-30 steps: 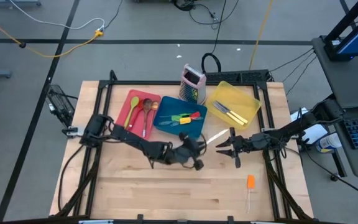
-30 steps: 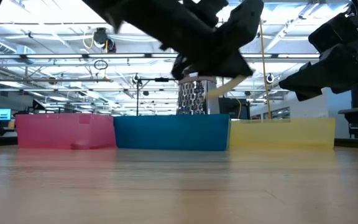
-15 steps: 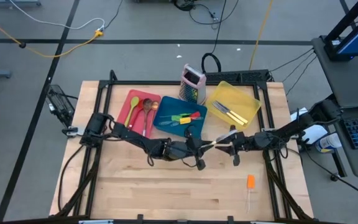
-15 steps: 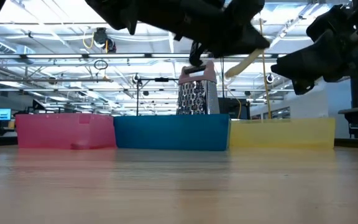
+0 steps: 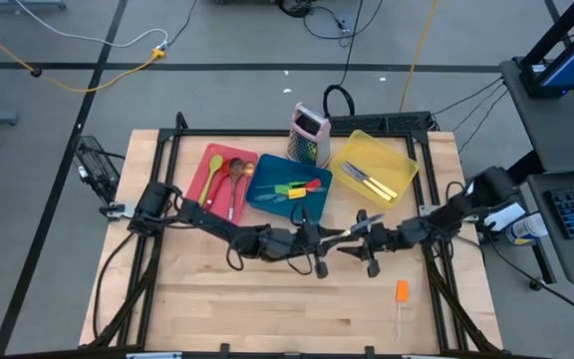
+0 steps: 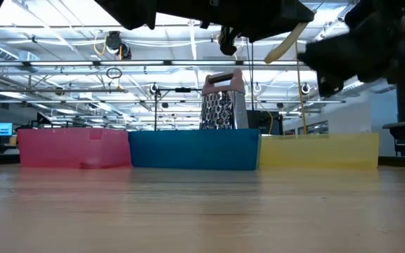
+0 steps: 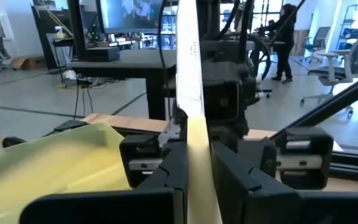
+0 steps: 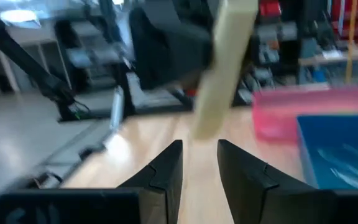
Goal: Pick & Place Kitchen Items
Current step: Put the yellow knife into the yellow bin
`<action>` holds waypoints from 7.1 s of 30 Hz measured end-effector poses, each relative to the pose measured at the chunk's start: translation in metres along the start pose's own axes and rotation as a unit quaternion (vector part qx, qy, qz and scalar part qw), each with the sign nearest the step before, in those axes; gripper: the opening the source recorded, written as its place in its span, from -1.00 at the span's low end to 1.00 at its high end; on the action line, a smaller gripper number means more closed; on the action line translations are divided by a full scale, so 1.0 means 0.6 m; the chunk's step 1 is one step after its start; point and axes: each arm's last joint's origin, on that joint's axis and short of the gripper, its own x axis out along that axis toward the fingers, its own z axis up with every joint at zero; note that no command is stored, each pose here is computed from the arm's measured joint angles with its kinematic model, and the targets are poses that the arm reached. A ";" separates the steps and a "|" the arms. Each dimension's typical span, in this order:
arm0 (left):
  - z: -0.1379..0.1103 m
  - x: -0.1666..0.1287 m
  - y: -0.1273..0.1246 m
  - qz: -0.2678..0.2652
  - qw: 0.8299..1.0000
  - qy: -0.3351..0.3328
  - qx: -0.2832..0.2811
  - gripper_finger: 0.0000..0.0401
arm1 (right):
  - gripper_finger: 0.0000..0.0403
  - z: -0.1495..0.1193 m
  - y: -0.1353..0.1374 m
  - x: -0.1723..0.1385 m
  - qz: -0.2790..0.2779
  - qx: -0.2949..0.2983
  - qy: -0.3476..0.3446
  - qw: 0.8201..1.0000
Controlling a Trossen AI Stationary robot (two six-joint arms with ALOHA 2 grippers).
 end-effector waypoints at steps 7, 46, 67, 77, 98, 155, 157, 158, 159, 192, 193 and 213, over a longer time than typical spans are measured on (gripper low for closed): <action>0.004 -0.005 -0.010 -0.009 1.000 -0.011 0.000 -0.79 | -0.54 -0.001 0.006 0.025 0.001 -0.001 -0.019 1.000; -0.013 -0.021 -0.039 -0.027 0.998 0.041 0.033 -0.79 | -0.54 0.000 0.016 0.040 0.053 -0.035 -0.020 0.998; -0.013 -0.020 -0.039 -0.038 0.998 0.040 0.020 -0.80 | -0.85 -0.011 0.007 0.042 0.028 -0.023 0.017 0.999; -0.020 -0.020 -0.038 -0.038 0.997 0.057 0.021 -0.79 | -0.99 -0.021 -0.003 0.043 0.013 -0.045 0.048 0.998; -0.043 -0.063 -0.082 -0.110 0.977 0.173 0.063 -0.79 | -0.54 -0.043 0.032 0.031 0.129 -0.080 0.109 0.982; 0.092 -0.147 0.013 0.014 0.953 0.300 0.035 -0.79 | -0.85 -0.087 -0.035 -0.144 -0.062 0.088 0.494 0.863; 0.092 -0.151 0.004 0.000 0.953 0.303 0.031 -0.79 | -0.85 -0.085 -0.033 -0.139 -0.047 0.080 0.476 0.875; 0.092 -0.154 -0.001 -0.005 0.952 0.303 0.032 -0.79 | -0.85 -0.084 -0.032 -0.137 -0.042 0.075 0.468 0.879; 0.092 -0.157 -0.006 -0.009 0.952 0.303 0.033 -0.79 | -0.85 -0.082 -0.031 -0.134 -0.039 0.073 0.459 0.885; 0.094 -0.188 -0.052 -0.013 0.957 0.290 -0.010 -0.79 | -0.16 0.009 -0.011 -0.092 -0.107 -0.031 0.532 0.839; 0.094 -0.188 -0.052 -0.012 0.957 0.289 -0.010 -0.79 | -0.11 0.005 -0.011 -0.092 -0.106 -0.027 0.527 0.843; 0.095 -0.188 -0.052 -0.016 0.957 0.289 0.003 -0.79 | -0.66 -0.065 -0.036 -0.135 -0.117 -0.040 0.541 0.832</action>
